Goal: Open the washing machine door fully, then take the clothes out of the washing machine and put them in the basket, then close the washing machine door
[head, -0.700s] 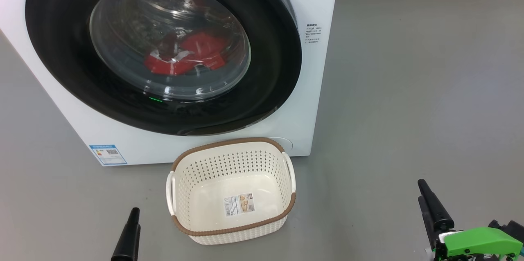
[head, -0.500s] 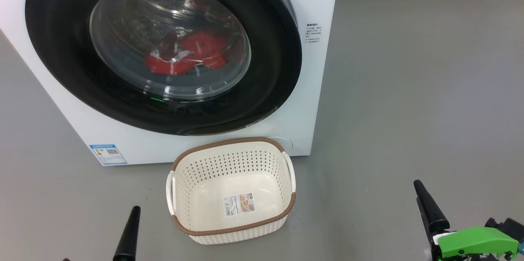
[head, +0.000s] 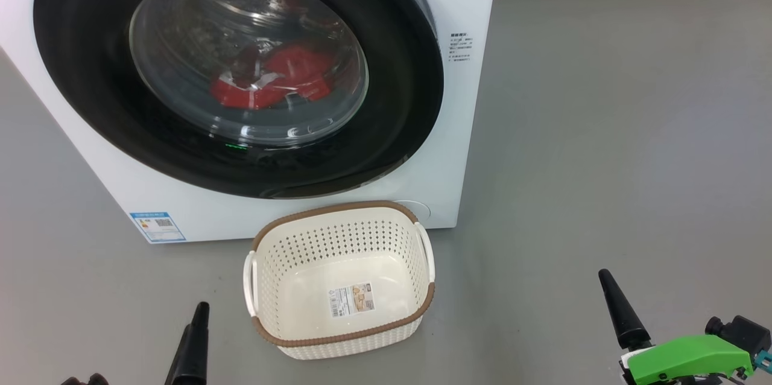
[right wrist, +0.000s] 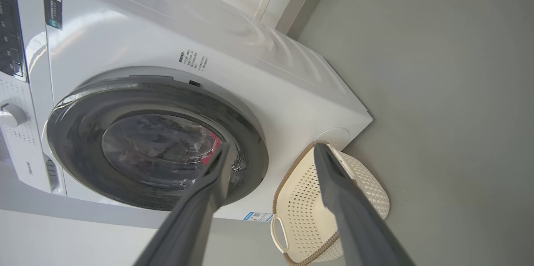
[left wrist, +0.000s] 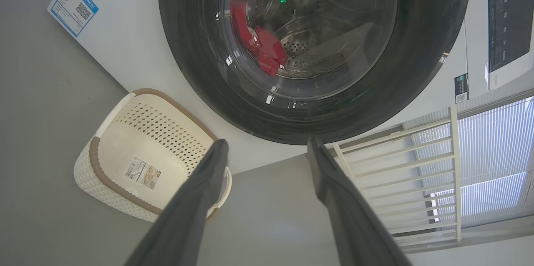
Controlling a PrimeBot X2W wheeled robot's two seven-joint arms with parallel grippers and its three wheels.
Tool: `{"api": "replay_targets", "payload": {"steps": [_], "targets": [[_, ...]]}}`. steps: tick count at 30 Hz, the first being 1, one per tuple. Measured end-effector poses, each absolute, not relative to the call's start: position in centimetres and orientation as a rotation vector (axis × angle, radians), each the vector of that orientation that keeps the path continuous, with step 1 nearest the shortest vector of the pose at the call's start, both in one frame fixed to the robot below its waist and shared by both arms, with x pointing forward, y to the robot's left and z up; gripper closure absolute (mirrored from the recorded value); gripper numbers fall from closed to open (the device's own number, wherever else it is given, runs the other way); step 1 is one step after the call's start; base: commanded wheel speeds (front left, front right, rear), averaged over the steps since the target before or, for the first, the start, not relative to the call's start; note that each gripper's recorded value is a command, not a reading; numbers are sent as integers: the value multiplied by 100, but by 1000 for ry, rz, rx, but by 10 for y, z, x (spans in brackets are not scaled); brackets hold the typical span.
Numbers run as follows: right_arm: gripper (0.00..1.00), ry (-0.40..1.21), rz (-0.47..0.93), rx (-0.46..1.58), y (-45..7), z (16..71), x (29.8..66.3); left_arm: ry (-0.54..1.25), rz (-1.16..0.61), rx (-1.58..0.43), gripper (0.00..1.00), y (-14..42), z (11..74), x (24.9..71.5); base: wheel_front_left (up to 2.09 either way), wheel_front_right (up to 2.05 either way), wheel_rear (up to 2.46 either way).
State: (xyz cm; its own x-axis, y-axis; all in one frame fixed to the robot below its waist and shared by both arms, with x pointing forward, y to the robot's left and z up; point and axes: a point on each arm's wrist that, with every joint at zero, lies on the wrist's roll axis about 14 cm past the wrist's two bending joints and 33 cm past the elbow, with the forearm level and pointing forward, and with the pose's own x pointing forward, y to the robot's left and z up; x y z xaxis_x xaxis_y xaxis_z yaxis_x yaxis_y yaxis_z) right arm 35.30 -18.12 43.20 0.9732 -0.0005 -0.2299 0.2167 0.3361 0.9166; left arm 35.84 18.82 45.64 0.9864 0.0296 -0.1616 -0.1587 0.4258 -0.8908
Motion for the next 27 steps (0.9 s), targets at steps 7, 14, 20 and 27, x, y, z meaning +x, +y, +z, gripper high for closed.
{"api": "replay_targets", "payload": {"steps": [7,14,20,27], "targets": [[0,204,-138,1136,-182,431,353,128,111,-1029,0,187,456,357,0,0,0],[0,214,-113,1028,-181,430,353,126,102,-914,0,186,460,358,0,0,0],[0,212,-91,927,-180,432,353,119,90,-824,0,183,463,359,0,0,0],[0,210,-63,844,-177,434,353,126,90,-723,0,182,461,354,0,0,0]]}}
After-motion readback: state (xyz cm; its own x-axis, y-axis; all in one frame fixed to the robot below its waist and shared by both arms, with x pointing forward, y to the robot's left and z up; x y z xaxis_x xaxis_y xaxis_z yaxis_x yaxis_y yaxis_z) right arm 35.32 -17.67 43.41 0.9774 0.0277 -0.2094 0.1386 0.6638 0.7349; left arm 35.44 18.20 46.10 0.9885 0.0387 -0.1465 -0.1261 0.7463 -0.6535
